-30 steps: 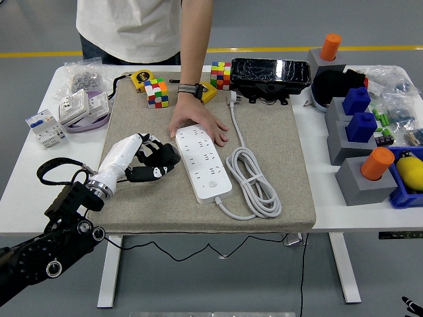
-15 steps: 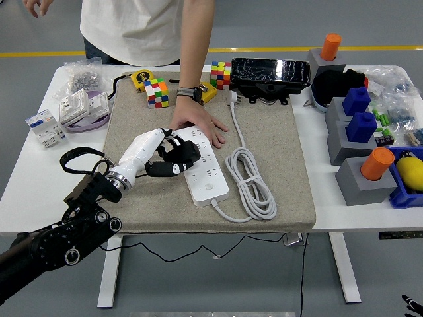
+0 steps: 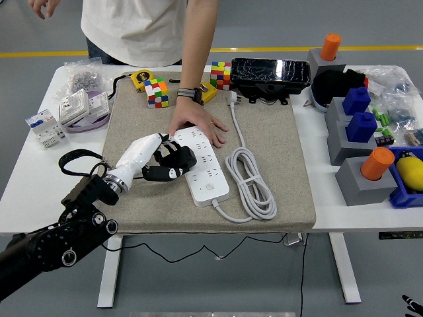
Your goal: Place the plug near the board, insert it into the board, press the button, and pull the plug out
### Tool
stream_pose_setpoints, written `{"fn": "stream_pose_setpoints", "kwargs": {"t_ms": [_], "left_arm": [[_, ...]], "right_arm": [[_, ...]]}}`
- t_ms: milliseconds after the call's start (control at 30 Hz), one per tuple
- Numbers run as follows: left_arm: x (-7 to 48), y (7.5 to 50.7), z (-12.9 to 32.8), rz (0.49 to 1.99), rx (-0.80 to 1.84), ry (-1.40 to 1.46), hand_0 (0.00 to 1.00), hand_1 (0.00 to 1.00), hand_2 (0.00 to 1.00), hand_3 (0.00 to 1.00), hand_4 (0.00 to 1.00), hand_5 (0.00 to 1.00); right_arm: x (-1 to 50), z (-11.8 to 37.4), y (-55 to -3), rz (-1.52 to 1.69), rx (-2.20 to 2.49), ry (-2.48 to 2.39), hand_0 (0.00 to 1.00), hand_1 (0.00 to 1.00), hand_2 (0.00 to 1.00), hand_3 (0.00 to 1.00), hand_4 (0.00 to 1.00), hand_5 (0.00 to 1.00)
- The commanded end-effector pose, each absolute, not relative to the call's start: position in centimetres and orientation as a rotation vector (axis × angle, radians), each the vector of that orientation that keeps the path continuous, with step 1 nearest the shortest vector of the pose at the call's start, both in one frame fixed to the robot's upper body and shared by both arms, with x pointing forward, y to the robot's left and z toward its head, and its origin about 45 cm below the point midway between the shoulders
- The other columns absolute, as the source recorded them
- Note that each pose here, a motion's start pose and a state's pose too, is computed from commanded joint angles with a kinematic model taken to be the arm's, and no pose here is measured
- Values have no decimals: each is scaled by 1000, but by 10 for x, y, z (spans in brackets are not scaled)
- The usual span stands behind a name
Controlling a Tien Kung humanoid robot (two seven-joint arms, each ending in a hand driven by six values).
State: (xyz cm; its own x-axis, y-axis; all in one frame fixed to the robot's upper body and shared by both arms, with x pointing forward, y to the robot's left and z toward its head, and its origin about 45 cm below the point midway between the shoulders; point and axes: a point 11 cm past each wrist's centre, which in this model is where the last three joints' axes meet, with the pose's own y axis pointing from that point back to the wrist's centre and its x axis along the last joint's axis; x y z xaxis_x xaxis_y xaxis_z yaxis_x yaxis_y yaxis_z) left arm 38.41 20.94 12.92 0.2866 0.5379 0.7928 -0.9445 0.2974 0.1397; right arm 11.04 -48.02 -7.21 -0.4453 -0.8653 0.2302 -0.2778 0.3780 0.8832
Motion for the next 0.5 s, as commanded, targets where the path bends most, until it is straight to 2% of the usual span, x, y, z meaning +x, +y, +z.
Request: {"fn": "stream_pose_setpoints", "kwargs": {"t_ms": [500], "left_arm": [[385, 216, 130, 1104, 705, -741, 319, 316, 403, 530, 628, 2]], "right_arm": [[108, -73, -480, -1051, 981, -1926, 524, 625, 609, 547, 883, 406]]}}
